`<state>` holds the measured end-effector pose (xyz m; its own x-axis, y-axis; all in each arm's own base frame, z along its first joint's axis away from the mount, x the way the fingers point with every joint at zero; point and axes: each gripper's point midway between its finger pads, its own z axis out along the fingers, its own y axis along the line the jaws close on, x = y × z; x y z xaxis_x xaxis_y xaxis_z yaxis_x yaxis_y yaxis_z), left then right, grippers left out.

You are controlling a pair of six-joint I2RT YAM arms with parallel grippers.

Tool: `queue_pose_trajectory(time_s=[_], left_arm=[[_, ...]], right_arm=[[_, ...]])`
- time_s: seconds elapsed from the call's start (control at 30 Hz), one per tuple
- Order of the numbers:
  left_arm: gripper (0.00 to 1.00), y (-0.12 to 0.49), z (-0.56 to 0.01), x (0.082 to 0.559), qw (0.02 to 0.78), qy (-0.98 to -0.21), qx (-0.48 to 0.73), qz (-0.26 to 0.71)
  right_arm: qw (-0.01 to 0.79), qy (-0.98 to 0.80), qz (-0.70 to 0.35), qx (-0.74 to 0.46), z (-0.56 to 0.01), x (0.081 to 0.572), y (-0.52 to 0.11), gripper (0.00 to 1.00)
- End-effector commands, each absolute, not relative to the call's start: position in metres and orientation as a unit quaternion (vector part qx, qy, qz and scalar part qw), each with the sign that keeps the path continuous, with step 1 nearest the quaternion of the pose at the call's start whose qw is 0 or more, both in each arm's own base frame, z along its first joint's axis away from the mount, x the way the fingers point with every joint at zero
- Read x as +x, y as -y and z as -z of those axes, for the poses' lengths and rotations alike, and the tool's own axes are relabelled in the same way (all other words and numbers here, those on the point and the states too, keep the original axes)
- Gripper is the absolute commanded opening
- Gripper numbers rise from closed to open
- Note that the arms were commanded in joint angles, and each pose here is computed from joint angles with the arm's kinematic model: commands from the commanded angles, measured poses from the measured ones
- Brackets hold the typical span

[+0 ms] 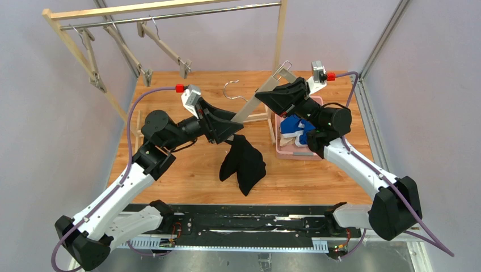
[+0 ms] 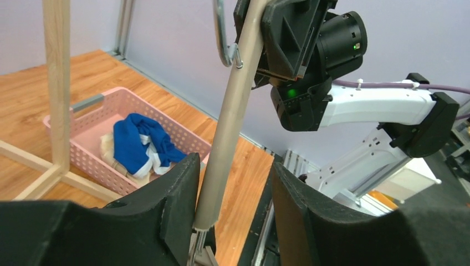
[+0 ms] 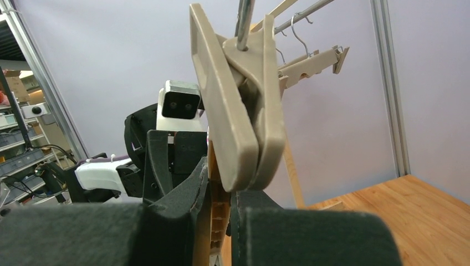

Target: Remove the underwear clipped to the hanger

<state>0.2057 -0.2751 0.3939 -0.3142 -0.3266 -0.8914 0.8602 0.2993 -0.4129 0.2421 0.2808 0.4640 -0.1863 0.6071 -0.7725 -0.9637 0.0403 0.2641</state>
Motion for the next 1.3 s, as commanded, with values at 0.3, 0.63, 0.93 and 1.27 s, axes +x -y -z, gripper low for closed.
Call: queue_pose_trajectory(time_s=[0.3, 0.63, 0.93, 1.27], left_arm=[[0.57, 0.247, -0.355, 0.211, 0.567, -0.654, 0.224, 0.449], [0.56, 0.259, -0.342, 0.209, 0.543, -0.653, 0.226, 0.477], [0.28, 0.255, -0.348, 0.207, 0.554, -0.646, 0.232, 0.471], [0.60, 0.254, -0.390, 0.208, 0.593, -0.604, 0.234, 0.478]], right_arm=[[0.624, -0.379, -0.643, -0.233, -0.477, 0.226, -0.272, 0.00], [0.625, -0.381, -0.641, -0.232, -0.477, 0.224, -0.271, 0.01], [0.623, -0.387, -0.639, -0.232, -0.474, 0.225, -0.271, 0.01], [0.620, -0.387, -0.640, -0.235, -0.473, 0.223, -0.271, 0.01]])
